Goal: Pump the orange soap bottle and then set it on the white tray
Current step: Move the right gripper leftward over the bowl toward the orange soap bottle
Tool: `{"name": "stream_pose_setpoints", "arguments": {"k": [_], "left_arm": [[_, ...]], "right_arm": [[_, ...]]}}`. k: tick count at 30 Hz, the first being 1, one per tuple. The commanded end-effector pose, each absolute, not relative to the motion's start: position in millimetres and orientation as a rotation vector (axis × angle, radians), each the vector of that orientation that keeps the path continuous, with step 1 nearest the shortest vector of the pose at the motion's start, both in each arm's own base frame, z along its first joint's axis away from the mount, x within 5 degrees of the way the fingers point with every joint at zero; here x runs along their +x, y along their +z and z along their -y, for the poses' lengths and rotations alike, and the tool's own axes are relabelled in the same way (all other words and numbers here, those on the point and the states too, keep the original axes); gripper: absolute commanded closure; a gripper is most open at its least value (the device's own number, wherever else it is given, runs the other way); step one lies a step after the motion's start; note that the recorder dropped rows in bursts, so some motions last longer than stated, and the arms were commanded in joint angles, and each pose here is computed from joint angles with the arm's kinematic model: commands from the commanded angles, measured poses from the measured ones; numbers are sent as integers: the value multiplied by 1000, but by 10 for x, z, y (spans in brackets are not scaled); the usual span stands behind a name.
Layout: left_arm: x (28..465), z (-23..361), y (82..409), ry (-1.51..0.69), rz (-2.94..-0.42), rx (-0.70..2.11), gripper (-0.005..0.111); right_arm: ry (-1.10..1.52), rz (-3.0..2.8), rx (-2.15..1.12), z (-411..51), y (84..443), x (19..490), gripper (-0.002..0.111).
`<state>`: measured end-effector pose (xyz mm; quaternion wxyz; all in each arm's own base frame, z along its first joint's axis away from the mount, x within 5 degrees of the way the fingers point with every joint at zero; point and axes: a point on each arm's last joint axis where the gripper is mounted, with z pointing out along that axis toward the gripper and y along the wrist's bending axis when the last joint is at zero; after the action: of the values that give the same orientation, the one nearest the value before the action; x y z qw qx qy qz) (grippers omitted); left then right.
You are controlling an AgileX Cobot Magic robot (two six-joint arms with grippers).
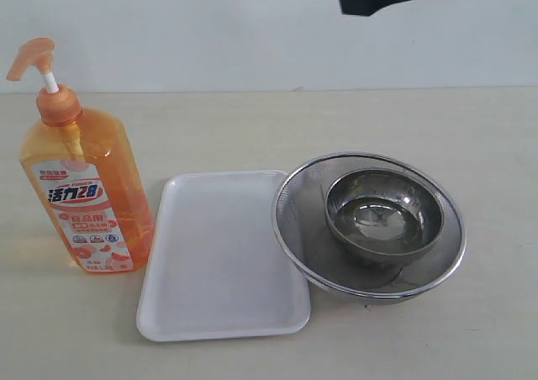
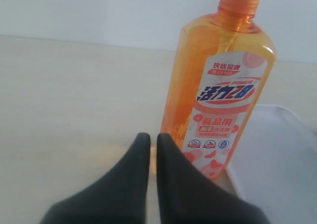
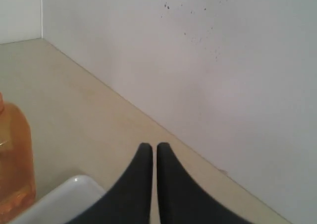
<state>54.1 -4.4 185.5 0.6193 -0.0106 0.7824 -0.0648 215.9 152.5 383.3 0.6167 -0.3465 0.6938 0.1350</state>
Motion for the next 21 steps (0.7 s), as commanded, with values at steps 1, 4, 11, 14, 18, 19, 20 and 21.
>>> {"name": "stream_pose_setpoints", "arguments": {"k": [1, 4, 11, 14, 18, 19, 20, 21], "left_arm": [[540, 44, 1848, -150, -1800, -28, 102], [540, 44, 1848, -150, -1800, -28, 102], [540, 44, 1848, -150, -1800, -28, 102], [540, 44, 1848, -150, -1800, -28, 102], [540, 44, 1848, -150, -1800, -28, 102], [540, 44, 1848, -150, -1800, -28, 102], [540, 44, 1848, -150, -1800, -28, 102], [540, 44, 1848, -150, -1800, -28, 102]], "right_arm": [[352, -1629, -794, -1622, 3757, 2249, 108], [434, -1711, -765, -1668, 3645, 2309, 108], [525, -1769, -694, -1690, 3595, 2345, 108], [555, -1777, -650, -1690, 3604, 2351, 108], [647, -1814, -498, -1681, 3625, 2367, 108], [690, -1834, -450, -1684, 3624, 2365, 108], [693, -1836, -446, -1684, 3624, 2365, 108], [690, -1834, -450, -1684, 3624, 2365, 108]]}}
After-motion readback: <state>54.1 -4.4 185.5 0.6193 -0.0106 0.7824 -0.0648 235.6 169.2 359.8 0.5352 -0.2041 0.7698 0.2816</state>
